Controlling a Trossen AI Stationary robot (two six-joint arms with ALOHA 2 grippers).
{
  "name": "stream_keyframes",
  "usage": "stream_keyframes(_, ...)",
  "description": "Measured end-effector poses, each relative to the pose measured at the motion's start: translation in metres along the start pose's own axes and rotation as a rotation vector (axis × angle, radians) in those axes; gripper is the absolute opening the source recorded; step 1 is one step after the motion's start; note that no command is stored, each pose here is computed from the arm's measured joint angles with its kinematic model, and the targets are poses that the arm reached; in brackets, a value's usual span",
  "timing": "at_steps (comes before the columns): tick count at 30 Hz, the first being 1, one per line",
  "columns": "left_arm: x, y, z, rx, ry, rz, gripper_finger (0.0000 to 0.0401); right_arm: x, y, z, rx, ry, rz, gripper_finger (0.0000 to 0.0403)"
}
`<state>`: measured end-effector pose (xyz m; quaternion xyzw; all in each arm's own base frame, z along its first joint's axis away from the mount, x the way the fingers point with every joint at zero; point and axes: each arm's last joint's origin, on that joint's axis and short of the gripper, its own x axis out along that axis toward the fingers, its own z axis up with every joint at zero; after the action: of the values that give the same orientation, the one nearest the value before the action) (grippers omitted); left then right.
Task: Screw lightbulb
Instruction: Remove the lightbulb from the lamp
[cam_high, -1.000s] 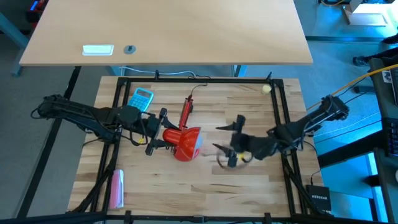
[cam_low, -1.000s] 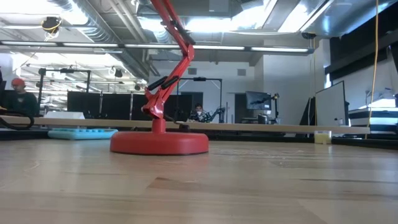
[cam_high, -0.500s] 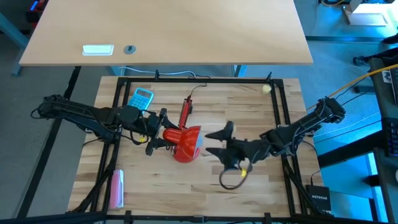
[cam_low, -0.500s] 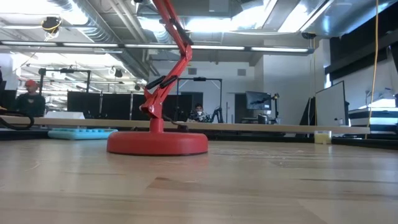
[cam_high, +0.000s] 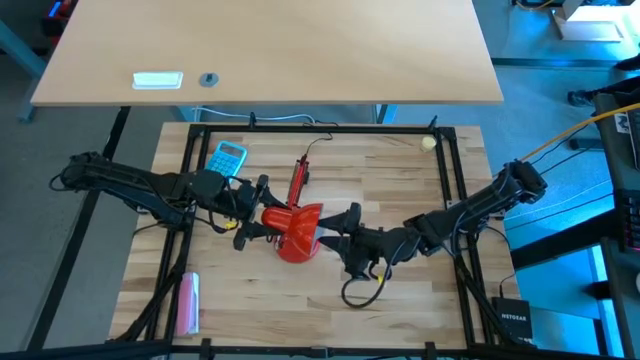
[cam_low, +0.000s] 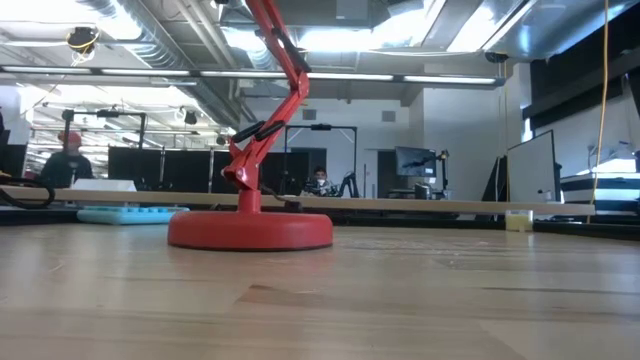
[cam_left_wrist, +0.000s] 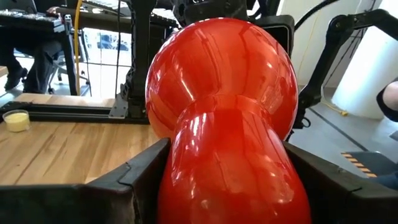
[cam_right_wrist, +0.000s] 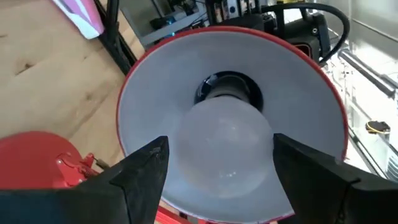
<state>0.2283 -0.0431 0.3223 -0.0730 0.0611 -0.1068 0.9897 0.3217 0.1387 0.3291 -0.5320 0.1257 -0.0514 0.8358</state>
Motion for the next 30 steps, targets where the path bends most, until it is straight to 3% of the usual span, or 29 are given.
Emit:
stream_keyframes(15,0.0,0.0,0.0,0.004,0.001,-0.001,0.0251,0.011,-0.001,-0.003,-0.019,0.0,-0.041,0.0279)
stream_keyframes(25,0.0,0.0,0.0,0.0,-0.003,0.001,0.025,0.013,-0.002,-0.005,0.064,0.015,-0.057,0.0189)
stream_keyframes(30,0.0,0.0,0.001,-0.003,-0.006,0.001,0.0251,0.013,-0.003,-0.004,0.201,0.011,-0.064,0.0182)
